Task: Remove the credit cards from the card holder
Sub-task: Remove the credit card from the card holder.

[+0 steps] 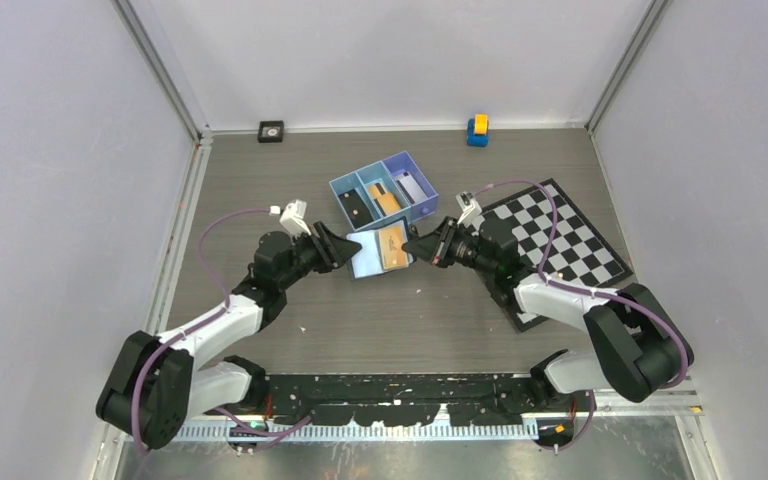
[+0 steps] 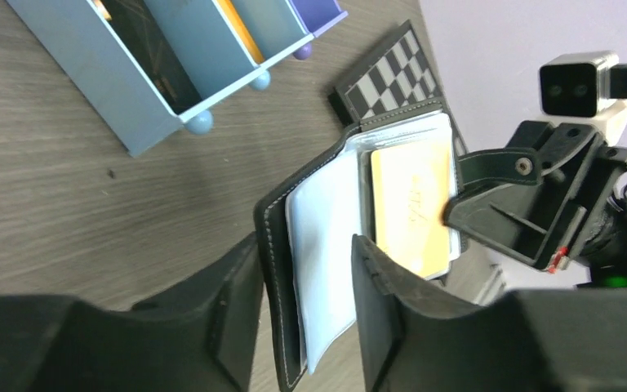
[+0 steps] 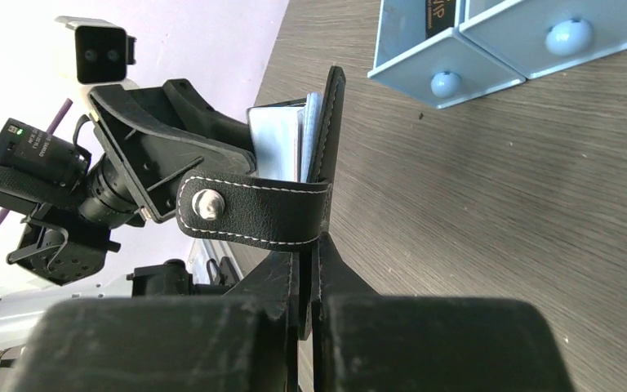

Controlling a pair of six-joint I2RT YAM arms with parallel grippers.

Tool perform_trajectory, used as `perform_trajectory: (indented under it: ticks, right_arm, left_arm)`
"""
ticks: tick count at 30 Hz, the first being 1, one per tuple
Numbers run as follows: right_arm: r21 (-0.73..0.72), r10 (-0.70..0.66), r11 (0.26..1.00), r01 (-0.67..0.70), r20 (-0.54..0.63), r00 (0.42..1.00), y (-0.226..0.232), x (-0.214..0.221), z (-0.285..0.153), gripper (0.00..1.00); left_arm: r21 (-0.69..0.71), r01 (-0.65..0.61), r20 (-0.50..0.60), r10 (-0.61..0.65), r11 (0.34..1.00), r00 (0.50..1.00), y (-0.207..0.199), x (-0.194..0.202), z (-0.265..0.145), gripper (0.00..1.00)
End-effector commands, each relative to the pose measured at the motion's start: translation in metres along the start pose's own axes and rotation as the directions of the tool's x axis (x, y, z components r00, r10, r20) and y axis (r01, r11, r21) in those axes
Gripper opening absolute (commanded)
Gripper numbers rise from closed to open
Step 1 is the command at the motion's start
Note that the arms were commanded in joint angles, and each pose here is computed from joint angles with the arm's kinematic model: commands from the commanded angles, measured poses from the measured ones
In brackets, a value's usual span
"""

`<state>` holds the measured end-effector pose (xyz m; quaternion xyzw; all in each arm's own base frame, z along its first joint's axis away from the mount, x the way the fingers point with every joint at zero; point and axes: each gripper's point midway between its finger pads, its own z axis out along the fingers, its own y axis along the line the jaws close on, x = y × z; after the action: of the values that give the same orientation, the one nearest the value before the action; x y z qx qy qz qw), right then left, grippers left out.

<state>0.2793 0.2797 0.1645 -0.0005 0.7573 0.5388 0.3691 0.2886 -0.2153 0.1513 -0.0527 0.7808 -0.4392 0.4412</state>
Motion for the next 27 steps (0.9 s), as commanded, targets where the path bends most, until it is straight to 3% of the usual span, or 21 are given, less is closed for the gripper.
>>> perform_trajectory:
  ticks: [1, 6, 13, 20, 27]
  right_arm:
    - [-0.035, -0.062, 0.997, 0.065, 0.075, 0.995, 0.022, -0.026, -0.002, 0.01]
    - [-0.007, -0.069, 0.998, 0.07, 0.078, 0.995, 0.017, -0.026, -0.003, 0.0]
    - [0.007, -0.078, 0.997, 0.078, 0.076, 0.994, 0.014, -0.026, -0.003, 0.0]
    - [-0.01, -0.091, 0.996, 0.092, 0.081, 0.993, 0.018, -0.026, -0.005, 0.0]
    - [-0.096, -0.088, 0.991, 0.095, 0.083, 0.993, 0.034, -0.025, -0.006, 0.0]
  left_arm:
    - [-0.006, -0.031, 0.075, 0.031, 1.0, 0.997, -0.004, -0.023, 0.005, 0.48]
    - [-0.058, -0.039, 0.081, 0.044, 0.998, 0.996, 0.001, -0.026, 0.0, 0.5]
    - [-0.049, -0.085, 0.176, 0.092, 0.995, 0.98, -0.013, -0.045, -0.025, 0.46]
    - [0.208, -0.128, 0.107, 0.108, 0.97, 0.988, -0.062, -0.029, -0.019, 0.4]
    - [0.331, -0.121, 0.007, 0.126, 0.936, 0.992, -0.085, -0.001, 0.002, 0.4]
